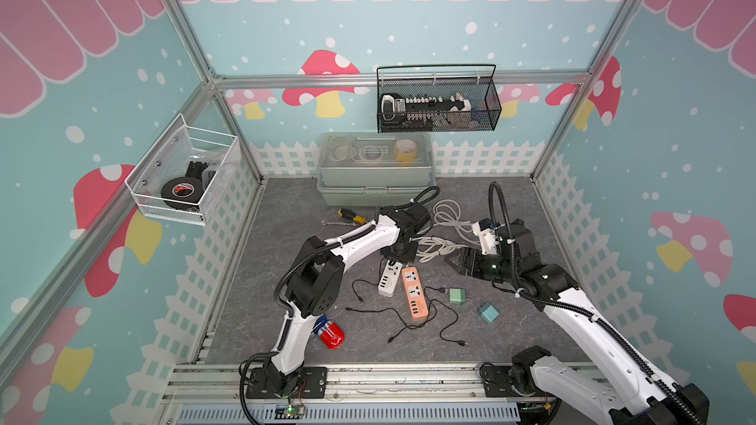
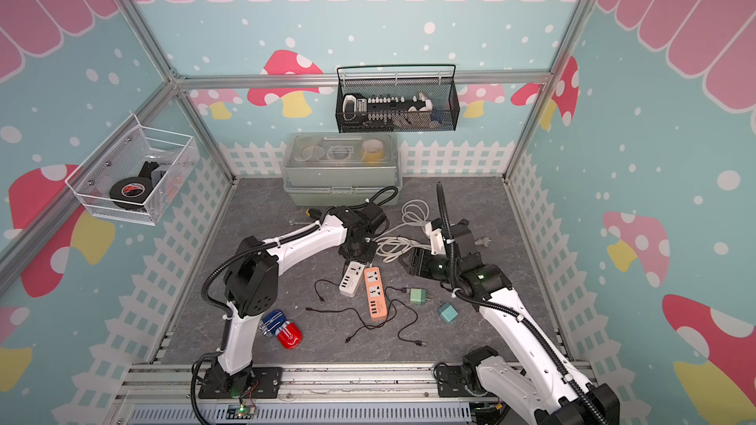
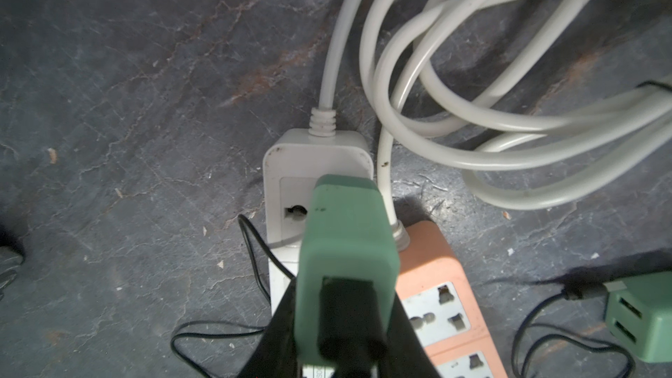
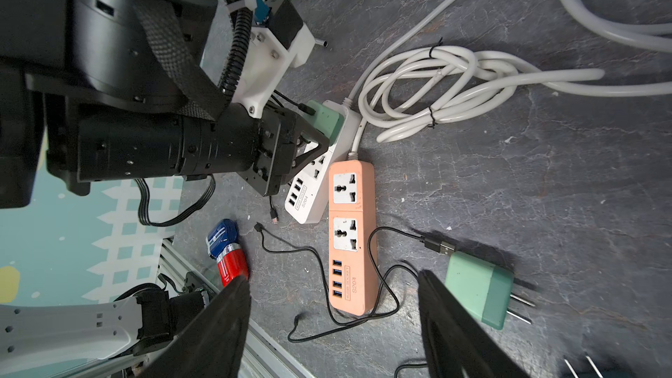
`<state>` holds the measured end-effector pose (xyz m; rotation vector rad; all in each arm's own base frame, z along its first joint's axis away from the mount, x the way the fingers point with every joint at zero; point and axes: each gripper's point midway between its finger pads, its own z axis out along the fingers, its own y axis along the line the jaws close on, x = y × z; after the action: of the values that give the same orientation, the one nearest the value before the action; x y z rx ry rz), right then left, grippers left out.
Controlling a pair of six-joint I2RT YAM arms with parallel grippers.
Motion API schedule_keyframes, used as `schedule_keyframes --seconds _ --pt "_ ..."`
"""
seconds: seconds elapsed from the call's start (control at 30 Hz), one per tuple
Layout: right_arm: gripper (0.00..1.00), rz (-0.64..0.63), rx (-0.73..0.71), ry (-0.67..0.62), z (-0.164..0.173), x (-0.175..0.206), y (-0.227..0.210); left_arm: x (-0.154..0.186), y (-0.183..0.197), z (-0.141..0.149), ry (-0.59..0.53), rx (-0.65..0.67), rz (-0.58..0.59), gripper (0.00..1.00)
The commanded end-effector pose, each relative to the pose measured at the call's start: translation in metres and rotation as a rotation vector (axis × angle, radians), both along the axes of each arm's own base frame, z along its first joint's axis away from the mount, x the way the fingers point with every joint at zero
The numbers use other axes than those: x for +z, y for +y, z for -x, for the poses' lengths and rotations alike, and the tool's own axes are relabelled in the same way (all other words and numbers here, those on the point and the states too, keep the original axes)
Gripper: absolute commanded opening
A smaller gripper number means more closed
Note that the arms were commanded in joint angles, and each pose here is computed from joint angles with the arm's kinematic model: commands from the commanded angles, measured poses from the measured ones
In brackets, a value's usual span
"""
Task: Charge the electric shaver
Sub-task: Insert the plug into the socket.
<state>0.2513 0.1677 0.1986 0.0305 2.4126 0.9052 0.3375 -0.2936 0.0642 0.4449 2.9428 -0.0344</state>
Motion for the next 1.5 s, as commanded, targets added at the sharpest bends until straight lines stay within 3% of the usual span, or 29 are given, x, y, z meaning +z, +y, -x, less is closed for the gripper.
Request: schedule_keyframes --seconds 0.0,0.3,0.67,1.23,1.43,1.47 --pt "0.72 0.001 0.003 -0.012 -0.003 -0.001 0.001 -0.072 0.025 0.020 0.176 0.040 -0.111 0.00" --pt "0.72 -0.001 0.005 -0.007 -0.005 -0.003 0.003 -0.083 0.030 0.024 0.210 0.029 -0.135 0.00" --pt "0.72 -0.010 -0.001 -0.002 -0.002 -0.004 0.002 -0.055 0.026 -0.002 0.192 0.009 -0.132 0.00" --pt "0.71 -0.015 0.000 -0.002 0.000 -0.003 0.002 -0.073 0.026 -0.004 0.287 0.046 -0.153 0.00" --pt "0.71 -0.014 -0.003 0.002 0.001 -0.005 0.001 -0.066 0.021 -0.011 0.266 0.039 -0.137 0.00" --pt "0.71 -0.013 -0.004 0.004 0.001 -0.006 0.001 -0.061 0.019 -0.012 0.256 0.039 -0.127 0.04"
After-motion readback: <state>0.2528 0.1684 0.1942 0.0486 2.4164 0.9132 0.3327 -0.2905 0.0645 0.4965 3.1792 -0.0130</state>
